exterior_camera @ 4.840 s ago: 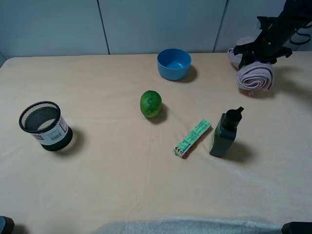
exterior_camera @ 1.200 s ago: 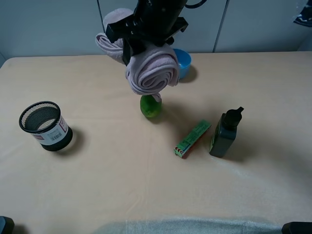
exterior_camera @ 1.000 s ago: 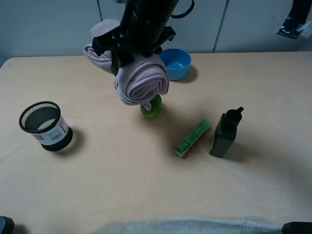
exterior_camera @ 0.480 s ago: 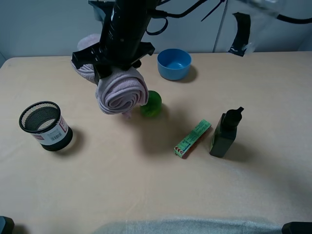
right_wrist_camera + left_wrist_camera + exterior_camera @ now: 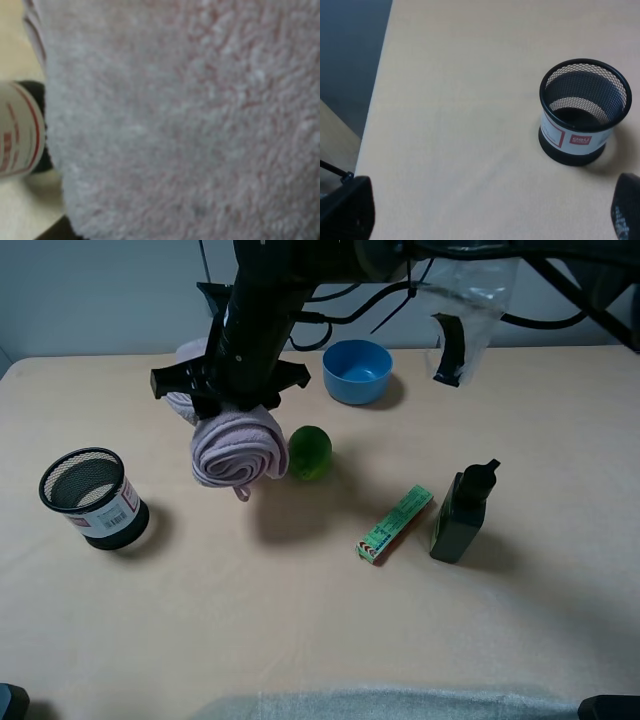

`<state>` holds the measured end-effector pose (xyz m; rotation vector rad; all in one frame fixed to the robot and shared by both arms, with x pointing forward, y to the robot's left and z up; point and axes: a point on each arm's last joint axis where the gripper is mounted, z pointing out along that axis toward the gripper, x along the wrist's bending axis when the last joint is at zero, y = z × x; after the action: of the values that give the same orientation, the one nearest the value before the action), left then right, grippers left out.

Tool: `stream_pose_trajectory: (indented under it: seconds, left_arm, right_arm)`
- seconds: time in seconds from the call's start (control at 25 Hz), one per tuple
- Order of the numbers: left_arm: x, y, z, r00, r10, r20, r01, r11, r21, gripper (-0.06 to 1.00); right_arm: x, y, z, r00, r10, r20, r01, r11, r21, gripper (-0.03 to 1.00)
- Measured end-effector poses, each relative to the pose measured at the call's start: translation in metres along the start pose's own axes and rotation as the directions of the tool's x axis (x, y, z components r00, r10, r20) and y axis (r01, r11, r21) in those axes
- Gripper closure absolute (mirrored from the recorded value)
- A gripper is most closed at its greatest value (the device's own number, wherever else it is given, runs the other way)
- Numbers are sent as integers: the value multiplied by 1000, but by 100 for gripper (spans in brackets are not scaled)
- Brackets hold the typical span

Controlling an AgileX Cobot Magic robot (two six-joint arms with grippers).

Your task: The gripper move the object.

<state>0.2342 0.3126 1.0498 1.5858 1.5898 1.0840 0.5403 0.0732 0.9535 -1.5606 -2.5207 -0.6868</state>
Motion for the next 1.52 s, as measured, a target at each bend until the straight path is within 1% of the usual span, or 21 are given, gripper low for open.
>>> stream_pose_trajectory:
  seconds: [0.24, 0.44, 0.64, 0.96, 1.48, 1.52]
  left_arm:
    - [0, 0, 0, 1000, 0, 0, 0, 1000, 0, 1]
    - [0, 0, 0, 1000, 0, 0, 0, 1000, 0, 1]
    - [0, 0, 0, 1000, 0, 0, 0, 1000, 0, 1]
    - [0, 0, 0, 1000, 0, 0, 0, 1000, 0, 1]
    - [0, 0, 0, 1000, 0, 0, 0, 1000, 0, 1]
    - [0, 0, 0, 1000, 0, 0, 0, 1000, 0, 1]
  right_arm:
    - [-3, 0, 16, 998, 67, -5, -67, 998, -15, 61]
    - [-7, -2, 32, 996, 90, 2, -90, 996, -5, 61]
    - [-13, -7, 48, 995, 93, 22, -93, 995, 18, 61]
    - [-19, -10, 60, 994, 94, 57, -96, 995, 28, 61]
    - [-22, -13, 68, 993, 105, 63, -107, 994, 34, 61]
    - [-22, -13, 68, 993, 105, 63, -107, 994, 35, 59]
